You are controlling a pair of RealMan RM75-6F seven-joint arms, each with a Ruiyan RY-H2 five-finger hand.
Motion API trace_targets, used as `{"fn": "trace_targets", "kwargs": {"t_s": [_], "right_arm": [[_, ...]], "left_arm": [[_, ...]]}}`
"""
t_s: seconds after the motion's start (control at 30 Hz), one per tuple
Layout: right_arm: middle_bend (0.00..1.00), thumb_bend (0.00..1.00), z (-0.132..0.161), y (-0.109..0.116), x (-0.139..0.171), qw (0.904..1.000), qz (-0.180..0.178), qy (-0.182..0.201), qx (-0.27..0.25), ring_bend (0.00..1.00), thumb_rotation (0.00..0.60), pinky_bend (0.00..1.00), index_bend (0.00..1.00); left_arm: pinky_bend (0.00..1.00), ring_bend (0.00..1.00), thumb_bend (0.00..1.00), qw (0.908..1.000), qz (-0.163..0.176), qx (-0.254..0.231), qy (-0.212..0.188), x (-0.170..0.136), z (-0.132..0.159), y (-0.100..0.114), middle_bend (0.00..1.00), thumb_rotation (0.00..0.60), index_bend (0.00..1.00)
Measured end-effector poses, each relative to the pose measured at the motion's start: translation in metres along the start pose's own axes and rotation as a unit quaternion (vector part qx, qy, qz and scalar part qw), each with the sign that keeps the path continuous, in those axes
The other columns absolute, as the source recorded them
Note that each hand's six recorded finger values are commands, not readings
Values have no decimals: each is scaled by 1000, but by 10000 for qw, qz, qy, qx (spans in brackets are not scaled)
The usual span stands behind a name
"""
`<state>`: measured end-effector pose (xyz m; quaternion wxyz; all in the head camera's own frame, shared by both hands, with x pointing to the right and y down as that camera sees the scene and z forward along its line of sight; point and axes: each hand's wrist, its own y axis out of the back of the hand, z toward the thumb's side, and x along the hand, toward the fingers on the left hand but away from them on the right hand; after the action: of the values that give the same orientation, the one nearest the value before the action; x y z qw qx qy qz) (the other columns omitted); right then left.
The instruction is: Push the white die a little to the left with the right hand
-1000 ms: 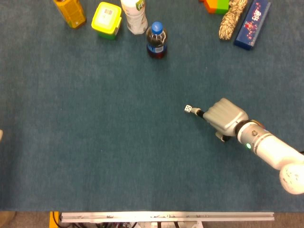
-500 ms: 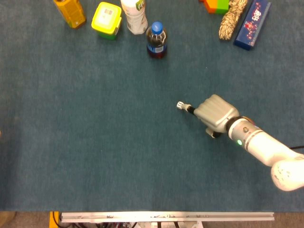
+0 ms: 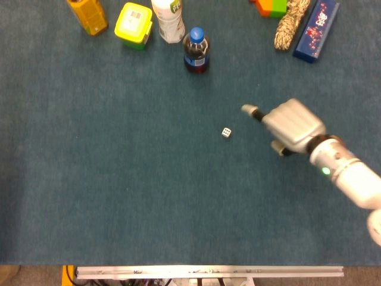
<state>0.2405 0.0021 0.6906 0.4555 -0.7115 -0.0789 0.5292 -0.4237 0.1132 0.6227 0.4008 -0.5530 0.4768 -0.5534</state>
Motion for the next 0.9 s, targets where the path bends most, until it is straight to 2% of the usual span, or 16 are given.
{"fn": "trace_targets", "kwargs": {"t_s": [0.1, 0.17, 0.2, 0.27, 0.37, 0.47, 0.63, 0.77, 0.9], "right_arm": [[900, 342, -26, 6, 18, 9980, -443, -401, -203, 983, 600, 998, 29], [824, 336, -46, 8, 35, 9939, -764, -715, -341, 902, 600, 980, 29], [765, 331, -55, 8, 43, 9916, -885, -856, -397, 831, 600, 951, 29], [633, 321, -74, 5, 62, 9854, -1120, -1177, -507, 676, 600, 828, 29], [412, 301, -98, 0, 87, 9752, -1408, -1607, -573, 414, 600, 556, 29], [282, 293, -115, -6, 109, 9641, -1668, -1957, -660, 270, 600, 431, 29], [165, 292, -136, -19, 145, 9474, -2002, -2349, -852, 152, 600, 317, 29], [160, 292, -152, -34, 174, 9341, -2173, -2650, -998, 146, 600, 306, 29], [160, 291, -163, -52, 197, 9245, -2192, -2887, -1179, 146, 600, 306, 29]], "left_arm": [[35, 69, 219, 10000, 68, 7, -28, 3, 2, 0, 44, 600, 26], [35, 69, 220, 9999, 106, 4, -58, 6, 4, -1, 44, 600, 25], [35, 69, 220, 9999, 117, 13, -72, 7, 5, -1, 44, 600, 25], [34, 69, 220, 9998, 137, 28, -115, 9, 7, -1, 44, 600, 26], [34, 69, 219, 9997, 160, 10, -185, 12, 13, -1, 44, 600, 26], [35, 69, 220, 9995, 168, 3, -252, 13, 17, -2, 44, 600, 26], [34, 69, 220, 9994, 183, -25, -281, 12, 20, -1, 44, 600, 26], [35, 69, 220, 9993, 194, -63, -297, 11, 22, -1, 44, 600, 25], [35, 69, 220, 9994, 180, -67, -277, 9, 23, -1, 44, 600, 25]]}}
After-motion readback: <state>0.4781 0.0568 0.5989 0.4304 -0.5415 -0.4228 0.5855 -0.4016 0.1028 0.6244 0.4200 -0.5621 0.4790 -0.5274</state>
